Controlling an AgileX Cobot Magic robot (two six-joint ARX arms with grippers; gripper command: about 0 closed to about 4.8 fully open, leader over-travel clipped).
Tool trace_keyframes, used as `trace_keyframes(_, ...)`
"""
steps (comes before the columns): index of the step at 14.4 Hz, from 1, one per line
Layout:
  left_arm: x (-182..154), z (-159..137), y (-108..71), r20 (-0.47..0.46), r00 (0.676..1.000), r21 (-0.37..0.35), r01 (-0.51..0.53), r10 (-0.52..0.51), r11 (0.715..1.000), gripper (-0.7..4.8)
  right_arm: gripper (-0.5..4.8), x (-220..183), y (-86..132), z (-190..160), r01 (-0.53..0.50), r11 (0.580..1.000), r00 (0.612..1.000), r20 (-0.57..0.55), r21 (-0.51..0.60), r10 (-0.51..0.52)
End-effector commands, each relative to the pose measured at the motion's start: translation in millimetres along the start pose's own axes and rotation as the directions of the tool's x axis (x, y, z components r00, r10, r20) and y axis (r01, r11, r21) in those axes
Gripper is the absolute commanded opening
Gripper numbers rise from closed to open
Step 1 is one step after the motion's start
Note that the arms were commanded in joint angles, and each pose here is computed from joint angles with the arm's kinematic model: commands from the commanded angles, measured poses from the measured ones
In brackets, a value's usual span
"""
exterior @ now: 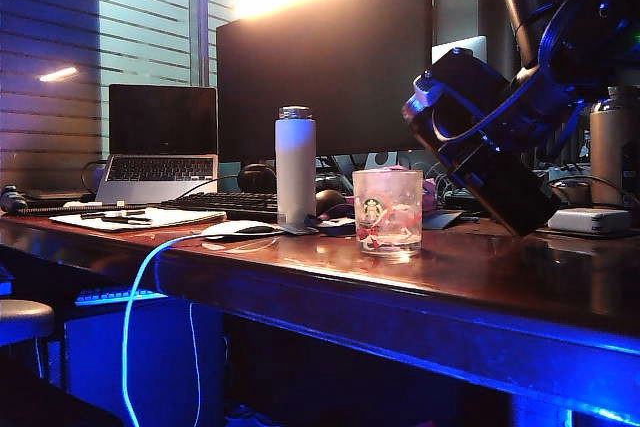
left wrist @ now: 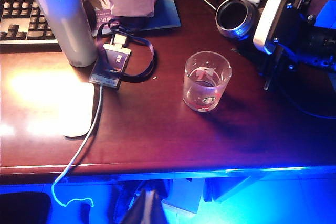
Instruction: Pick up the black thermos, pour a little water from inside into the glass cup, then place the black thermos back on the table.
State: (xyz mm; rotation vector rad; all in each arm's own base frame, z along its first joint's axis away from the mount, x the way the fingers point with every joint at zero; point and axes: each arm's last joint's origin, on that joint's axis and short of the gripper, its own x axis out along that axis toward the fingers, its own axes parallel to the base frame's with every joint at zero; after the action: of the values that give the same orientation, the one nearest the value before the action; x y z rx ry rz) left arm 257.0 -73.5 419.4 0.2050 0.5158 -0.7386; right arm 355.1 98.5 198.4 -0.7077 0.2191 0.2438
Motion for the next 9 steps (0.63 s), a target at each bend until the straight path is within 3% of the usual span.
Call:
trace_keyframes(1,-1.4,2.2,-0.5,0.017,1.000,0.006,0.000,0.000,1.000,-0.02,0.08,0.2,-5.3,8.6,0.058,0.995,0.997,0.051,-0.084,-0.054)
trace_keyframes(9,-1.4,2.2,-0.5,0.017,1.000,0.006,0.000,0.000,1.000,-0.02,0.09,2.0,-3.5,8.2,0.086,0.957,0.996,0.019,-0.276,-0.084)
